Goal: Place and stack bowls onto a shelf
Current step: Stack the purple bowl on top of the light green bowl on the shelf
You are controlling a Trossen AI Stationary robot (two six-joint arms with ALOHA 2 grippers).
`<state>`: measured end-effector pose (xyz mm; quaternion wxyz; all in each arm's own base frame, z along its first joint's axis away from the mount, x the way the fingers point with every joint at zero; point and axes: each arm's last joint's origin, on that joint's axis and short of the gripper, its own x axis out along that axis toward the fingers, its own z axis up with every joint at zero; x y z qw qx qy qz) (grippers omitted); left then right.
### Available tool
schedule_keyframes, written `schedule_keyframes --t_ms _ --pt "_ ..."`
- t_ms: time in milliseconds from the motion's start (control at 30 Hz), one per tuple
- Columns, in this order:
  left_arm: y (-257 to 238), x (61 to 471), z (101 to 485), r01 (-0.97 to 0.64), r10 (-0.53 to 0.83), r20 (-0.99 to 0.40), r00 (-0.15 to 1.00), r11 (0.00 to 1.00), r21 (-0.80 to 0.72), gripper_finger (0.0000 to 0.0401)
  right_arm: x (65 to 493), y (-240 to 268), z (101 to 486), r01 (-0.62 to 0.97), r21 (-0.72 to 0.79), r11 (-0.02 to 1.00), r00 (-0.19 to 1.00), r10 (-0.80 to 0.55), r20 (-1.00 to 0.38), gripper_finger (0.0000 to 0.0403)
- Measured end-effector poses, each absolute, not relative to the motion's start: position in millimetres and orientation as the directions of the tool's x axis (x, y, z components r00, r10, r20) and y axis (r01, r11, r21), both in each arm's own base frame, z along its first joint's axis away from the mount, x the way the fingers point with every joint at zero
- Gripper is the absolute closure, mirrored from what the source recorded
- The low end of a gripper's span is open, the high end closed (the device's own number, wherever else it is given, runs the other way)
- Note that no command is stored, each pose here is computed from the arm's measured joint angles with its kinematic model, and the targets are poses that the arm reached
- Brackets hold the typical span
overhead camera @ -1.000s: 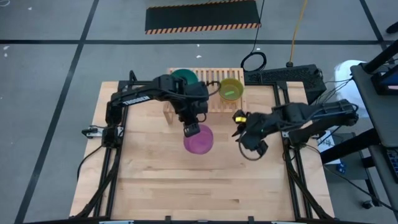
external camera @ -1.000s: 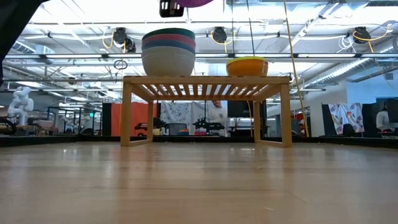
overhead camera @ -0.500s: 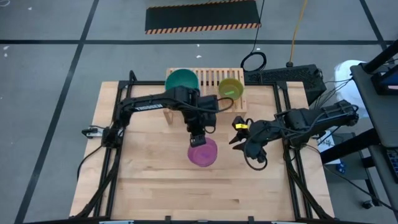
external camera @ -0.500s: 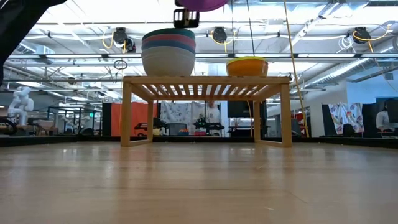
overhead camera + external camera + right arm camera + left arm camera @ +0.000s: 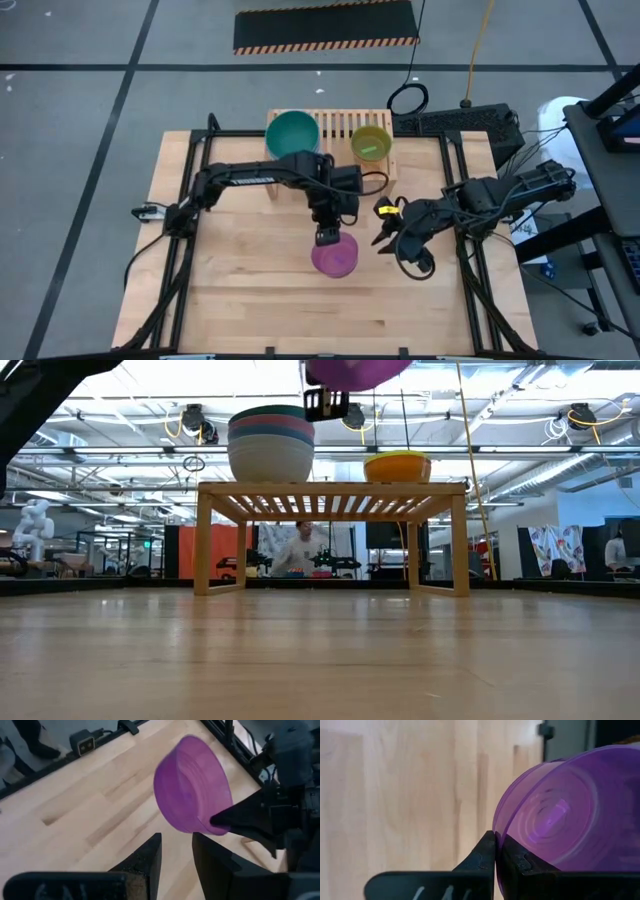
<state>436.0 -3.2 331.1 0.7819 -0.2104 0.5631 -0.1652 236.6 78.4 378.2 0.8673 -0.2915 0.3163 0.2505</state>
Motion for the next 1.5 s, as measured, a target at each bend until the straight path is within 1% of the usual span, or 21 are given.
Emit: schedule_keyframes --t_ms 100,267,367,433,533,600,733,867,1000,1167,1267,1400,1500 --pt "-2 437 330 0.015 -0.458 -0.827 0.326 0.877 -0.479 0.0396 236 79 378 -0.604 -0.317 0.731 0.671 0.251 -0.698 0.0298" --pt "-2 441 331 -0.012 -0.457 -0.816 0.355 0.870 -0.492 0.0396 235 80 378 -0.642 -0.273 0.717 0.644 0.311 -0.698 0.0298" --pt "2 444 325 -0.161 -0.437 -0.830 0.345 0.844 -0.511 0.0396 238 81 375 -0.639 -0.248 0.729 0.635 0.317 -0.704 0.0298" --pt "5 446 319 -0.266 -0.386 -0.858 0.340 0.835 -0.481 0.0396 239 82 374 -0.626 -0.227 0.746 0.633 0.315 -0.707 0.0298" --pt "7 448 317 -0.372 -0.302 -0.886 0.352 0.824 -0.428 0.0396 239 81 375 -0.600 -0.222 0.768 0.645 0.300 -0.703 0.0298" --pt "6 448 317 -0.411 -0.292 -0.888 0.354 0.805 -0.428 0.0396 239 80 375 -0.581 -0.241 0.778 0.656 0.271 -0.705 0.0298" --pt "2 448 317 -0.455 -0.296 -0.888 0.352 0.775 -0.438 0.0396 239 80 374 -0.573 -0.220 0.790 0.645 0.268 -0.716 0.0298" --pt "2 447 317 -0.512 -0.321 -0.881 0.347 0.722 -0.464 0.0396 242 81 363 -0.598 -0.201 0.776 0.581 0.247 -0.775 0.0298" --pt "2 447 318 -0.537 -0.334 -0.877 0.345 0.696 -0.476 0.0396 251 84 353 -0.630 -0.205 0.749 0.542 0.236 -0.807 0.0298" --pt "1 447 318 -0.537 -0.336 -0.877 0.344 0.695 -0.477 0.0396 261 87 341 -0.672 -0.218 0.708 0.505 0.221 -0.835 0.0298" --pt "0 447 318 -0.531 -0.343 -0.874 0.343 0.697 -0.482 0.0396 262 87 340 -0.688 -0.233 0.687 0.501 0.218 -0.837 0.0298" --pt "-2 447 318 -0.524 -0.346 -0.874 0.342 0.702 -0.483 0.0396 263 86 340 -0.689 -0.238 0.685 0.504 0.216 -0.836 0.0299" --pt "-2 447 318 -0.520 -0.347 -0.873 0.342 0.703 -0.484 0.0396 263 85 340 -0.679 -0.229 0.697 0.502 0.214 -0.838 0.0311"
